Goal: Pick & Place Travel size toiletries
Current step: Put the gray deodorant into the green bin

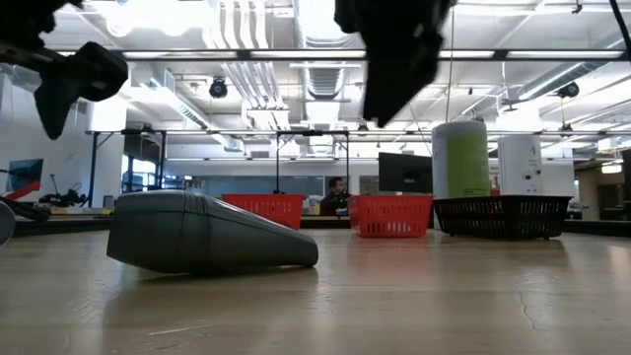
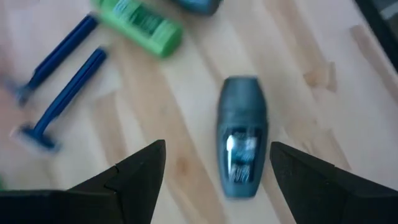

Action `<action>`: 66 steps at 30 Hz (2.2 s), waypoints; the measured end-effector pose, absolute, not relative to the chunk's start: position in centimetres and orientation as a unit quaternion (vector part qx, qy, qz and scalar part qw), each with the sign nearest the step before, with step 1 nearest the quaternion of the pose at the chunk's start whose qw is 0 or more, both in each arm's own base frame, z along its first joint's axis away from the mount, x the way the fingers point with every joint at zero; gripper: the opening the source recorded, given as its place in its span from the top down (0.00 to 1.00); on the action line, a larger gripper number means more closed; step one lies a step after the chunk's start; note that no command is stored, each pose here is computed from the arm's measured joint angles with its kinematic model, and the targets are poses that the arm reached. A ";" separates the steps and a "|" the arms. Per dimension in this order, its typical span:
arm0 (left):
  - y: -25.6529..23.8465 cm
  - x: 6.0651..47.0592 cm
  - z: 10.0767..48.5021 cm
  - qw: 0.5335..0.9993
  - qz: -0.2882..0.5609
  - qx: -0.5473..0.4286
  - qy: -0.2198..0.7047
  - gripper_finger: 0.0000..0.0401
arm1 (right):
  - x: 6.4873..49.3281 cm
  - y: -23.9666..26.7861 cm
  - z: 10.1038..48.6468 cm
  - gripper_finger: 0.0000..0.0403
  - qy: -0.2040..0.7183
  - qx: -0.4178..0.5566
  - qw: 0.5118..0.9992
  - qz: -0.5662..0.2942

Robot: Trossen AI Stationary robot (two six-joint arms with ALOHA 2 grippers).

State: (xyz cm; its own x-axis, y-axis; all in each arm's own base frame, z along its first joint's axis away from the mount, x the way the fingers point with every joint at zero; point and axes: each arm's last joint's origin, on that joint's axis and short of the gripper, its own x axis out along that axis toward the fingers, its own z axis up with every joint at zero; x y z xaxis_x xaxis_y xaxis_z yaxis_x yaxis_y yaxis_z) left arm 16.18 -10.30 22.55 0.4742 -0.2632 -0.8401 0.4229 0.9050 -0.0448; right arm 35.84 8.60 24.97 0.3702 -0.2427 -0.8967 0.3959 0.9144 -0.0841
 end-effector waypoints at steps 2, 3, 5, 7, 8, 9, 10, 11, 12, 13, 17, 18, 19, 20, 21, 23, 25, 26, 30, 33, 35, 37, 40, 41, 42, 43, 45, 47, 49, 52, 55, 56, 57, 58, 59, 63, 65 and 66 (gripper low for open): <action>-10.9 16.3 22.2 0.860 -0.213 0.089 0.456 0.27 | 35.0 9.4 25.0 0.21 0.534 0.084 0.813 -0.217; -11.1 16.4 22.2 0.863 -0.214 0.089 0.450 0.27 | 34.7 9.9 25.0 0.20 0.534 0.087 0.811 -0.224; -11.5 16.5 22.2 0.867 -0.218 0.087 0.440 0.27 | 34.2 11.1 25.4 0.18 0.529 0.086 0.816 -0.214; -11.7 16.5 22.1 0.868 -0.220 0.090 0.436 0.27 | 33.7 12.4 25.6 0.17 0.526 0.079 0.824 -0.197; -11.8 16.5 22.1 0.869 -0.220 0.090 0.434 0.27 | 33.4 13.0 25.8 0.16 0.525 0.077 0.826 -0.189; -11.8 16.5 22.1 0.869 -0.220 0.091 0.434 0.27 | 33.1 13.6 25.9 0.15 0.523 0.078 0.828 -0.184; -11.8 16.5 22.1 0.868 -0.219 0.090 0.436 0.27 | 32.8 14.1 26.0 0.14 0.520 0.082 0.831 -0.181; -11.9 16.5 22.0 0.869 -0.216 0.086 0.437 0.27 | 32.6 14.6 26.3 0.14 0.510 0.091 0.836 -0.180; -11.9 16.6 21.9 0.869 -0.213 0.083 0.439 0.27 | 32.3 15.0 26.8 0.13 0.497 0.099 0.843 -0.182; -11.9 16.6 21.7 0.868 -0.209 0.079 0.444 0.27 | 31.9 15.2 27.4 0.13 0.483 0.108 0.849 -0.186; -12.3 17.0 21.0 0.862 -0.203 0.077 0.457 0.27 | 31.0 14.1 29.9 0.15 0.450 0.173 0.856 -0.185; -12.4 17.2 20.9 0.863 -0.203 0.077 0.457 0.27 | 30.8 13.5 30.5 0.16 0.447 0.187 0.856 -0.181; -12.5 17.4 20.7 0.863 -0.203 0.077 0.456 0.27 | 30.7 12.7 31.0 0.18 0.440 0.194 0.858 -0.182; -12.6 17.6 20.6 0.863 -0.203 0.077 0.456 0.27 | 30.6 12.0 31.5 0.19 0.428 0.197 0.862 -0.186; -12.8 17.7 20.4 0.864 -0.204 0.076 0.454 0.27 | 30.6 11.2 32.0 0.20 0.414 0.197 0.868 -0.190; -13.0 18.1 20.2 0.864 -0.204 0.076 0.453 0.27 | 30.5 9.7 32.8 0.22 0.388 0.191 0.882 -0.189; -13.2 18.3 20.0 0.864 -0.201 0.071 0.456 0.27 | 30.3 8.4 33.3 0.24 0.373 0.182 0.890 -0.188; -13.3 18.4 20.0 0.863 -0.201 0.067 0.458 0.27 | 30.2 7.7 33.5 0.25 0.369 0.178 0.892 -0.191; -13.7 18.5 19.5 0.854 -0.206 0.050 0.475 0.27 | 29.4 5.1 33.8 0.29 0.363 0.168 0.892 -0.212; -14.1 18.6 19.1 0.849 -0.211 0.048 0.482 0.27 | 28.7 3.5 33.6 0.32 0.361 0.172 0.887 -0.232; -14.4 18.6 18.8 0.845 -0.213 0.054 0.487 0.27 | 28.3 2.9 33.3 0.33 0.362 0.176 0.883 -0.240; -14.6 18.6 18.4 0.842 -0.215 0.059 0.491 0.27 | 28.0 2.5 33.0 0.34 0.363 0.176 0.881 -0.246; -14.8 18.8 17.9 0.840 -0.207 0.069 0.496 0.27 | 27.7 2.4 32.7 0.36 0.365 0.175 0.880 -0.248; -14.9 18.8 17.7 0.839 -0.206 0.073 0.497 0.27 | 27.6 2.4 32.7 0.36 0.366 0.175 0.880 -0.248; -14.9 18.9 17.6 0.838 -0.207 0.077 0.499 0.27 | 27.6 2.4 32.7 0.37 0.366 0.174 0.880 -0.247; -15.0 18.9 17.5 0.838 -0.207 0.082 0.499 0.27 | 27.7 2.4 32.7 0.37 0.366 0.174 0.880 -0.247; -15.0 19.0 17.3 0.837 -0.207 0.083 0.499 0.27 | 27.7 2.4 32.7 0.38 0.368 0.170 0.881 -0.245; -15.1 19.1 17.1 0.835 -0.206 0.085 0.503 0.27 | 27.8 2.4 32.6 0.39 0.370 0.167 0.880 -0.244; -15.1 19.2 16.7 0.832 -0.204 0.088 0.509 0.27 | 27.8 2.4 32.5 0.39 0.371 0.167 0.880 -0.244; -15.3 19.3 16.0 0.822 -0.206 0.090 0.524 0.27 | 27.9 2.4 32.4 0.40 0.373 0.165 0.880 -0.245; -15.4 19.4 15.5 0.815 -0.200 0.086 0.537 0.27 | 28.0 2.4 32.3 0.41 0.376 0.164 0.878 -0.245; -15.4 19.4 15.4 0.814 -0.199 0.083 0.540 0.27 | 28.0 2.4 32.3 0.41 0.376 0.164 0.878 -0.245; -15.4 19.4 15.3 0.813 -0.198 0.082 0.541 0.27 | 28.0 2.4 32.3 0.41 0.377 0.164 0.878 -0.245; -15.4 19.4 15.3 0.813 -0.197 0.081 0.542 0.27 | 28.0 2.4 32.3 0.41 0.376 0.164 0.878 -0.245; -15.4 19.4 15.3 0.813 -0.197 0.081 0.542 0.27 | 28.0 2.4 32.3 0.41 0.376 0.164 0.878 -0.245; -15.2 19.4 15.6 0.816 -0.194 0.074 0.539 0.33 | 28.0 2.4 32.3 0.39 0.376 0.164 0.878 -0.245; -14.9 19.4 16.0 0.821 -0.183 0.056 0.537 0.38 | 28.0 2.4 32.3 0.38 0.376 0.164 0.878 -0.245; -14.7 19.5 16.2 0.825 -0.173 0.046 0.537 0.41 | 28.0 2.4 32.3 0.37 0.376 0.165 0.878 -0.246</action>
